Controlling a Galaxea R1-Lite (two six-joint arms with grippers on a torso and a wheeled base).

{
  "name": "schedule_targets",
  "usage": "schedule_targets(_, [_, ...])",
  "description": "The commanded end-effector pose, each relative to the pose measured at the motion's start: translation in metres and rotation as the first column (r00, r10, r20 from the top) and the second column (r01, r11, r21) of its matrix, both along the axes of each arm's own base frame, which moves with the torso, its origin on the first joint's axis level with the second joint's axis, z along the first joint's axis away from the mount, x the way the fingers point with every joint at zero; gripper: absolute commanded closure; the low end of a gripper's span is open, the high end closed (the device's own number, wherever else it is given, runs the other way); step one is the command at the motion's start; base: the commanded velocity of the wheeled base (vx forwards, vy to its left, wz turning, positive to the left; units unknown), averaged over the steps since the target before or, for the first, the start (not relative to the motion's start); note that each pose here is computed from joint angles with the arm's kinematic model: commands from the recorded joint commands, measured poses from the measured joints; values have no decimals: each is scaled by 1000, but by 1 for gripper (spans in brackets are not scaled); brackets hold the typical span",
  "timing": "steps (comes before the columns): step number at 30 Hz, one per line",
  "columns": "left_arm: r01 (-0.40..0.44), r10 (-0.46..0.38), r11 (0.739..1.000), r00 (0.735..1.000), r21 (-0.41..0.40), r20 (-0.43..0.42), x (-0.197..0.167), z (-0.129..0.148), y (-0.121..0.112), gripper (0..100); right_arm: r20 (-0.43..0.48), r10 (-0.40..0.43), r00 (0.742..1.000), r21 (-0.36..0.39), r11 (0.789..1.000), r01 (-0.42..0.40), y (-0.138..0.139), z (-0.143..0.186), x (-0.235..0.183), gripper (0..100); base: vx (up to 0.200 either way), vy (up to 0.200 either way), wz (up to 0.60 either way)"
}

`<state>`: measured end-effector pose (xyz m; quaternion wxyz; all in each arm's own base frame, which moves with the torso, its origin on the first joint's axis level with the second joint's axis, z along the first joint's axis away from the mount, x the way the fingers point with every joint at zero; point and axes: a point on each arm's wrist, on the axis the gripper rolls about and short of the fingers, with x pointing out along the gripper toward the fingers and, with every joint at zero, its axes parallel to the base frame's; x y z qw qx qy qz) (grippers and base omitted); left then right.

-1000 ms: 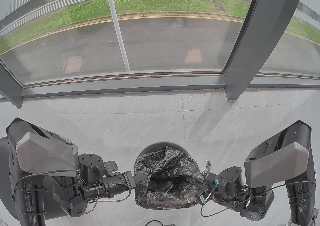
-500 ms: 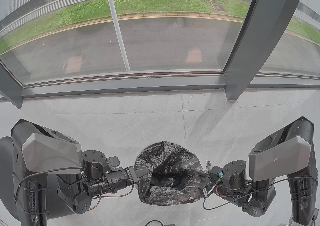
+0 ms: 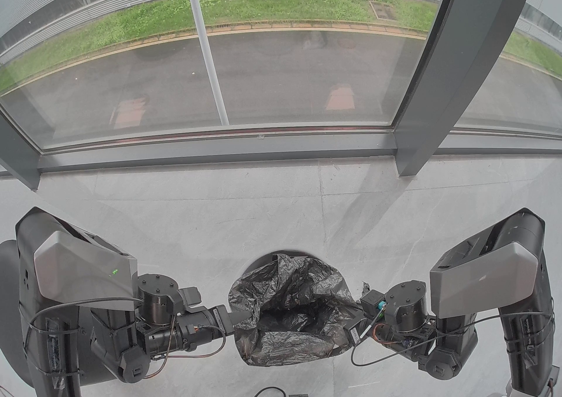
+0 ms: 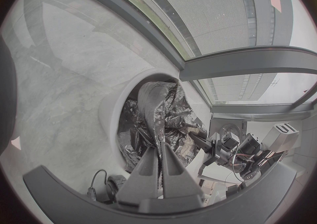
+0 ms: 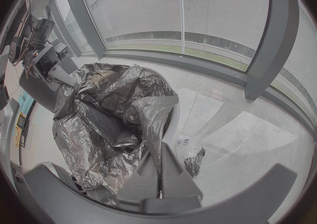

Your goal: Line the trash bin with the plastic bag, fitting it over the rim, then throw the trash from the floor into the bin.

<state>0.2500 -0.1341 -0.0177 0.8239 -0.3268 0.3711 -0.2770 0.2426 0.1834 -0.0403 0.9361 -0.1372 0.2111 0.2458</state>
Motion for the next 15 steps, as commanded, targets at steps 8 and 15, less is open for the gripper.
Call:
schedule_targets(8, [4,-3,1000,999,21,-35,-20,7,7,100,-19,27,999,-10,1000,-28,-1,-2,-8,100,0,0,0])
schedule_targets(15, [6,-6,1000,1000,14,-17,-12,4,3,100,14,23,1000,1,1000,-23,3,-1,3,100,0,0,0])
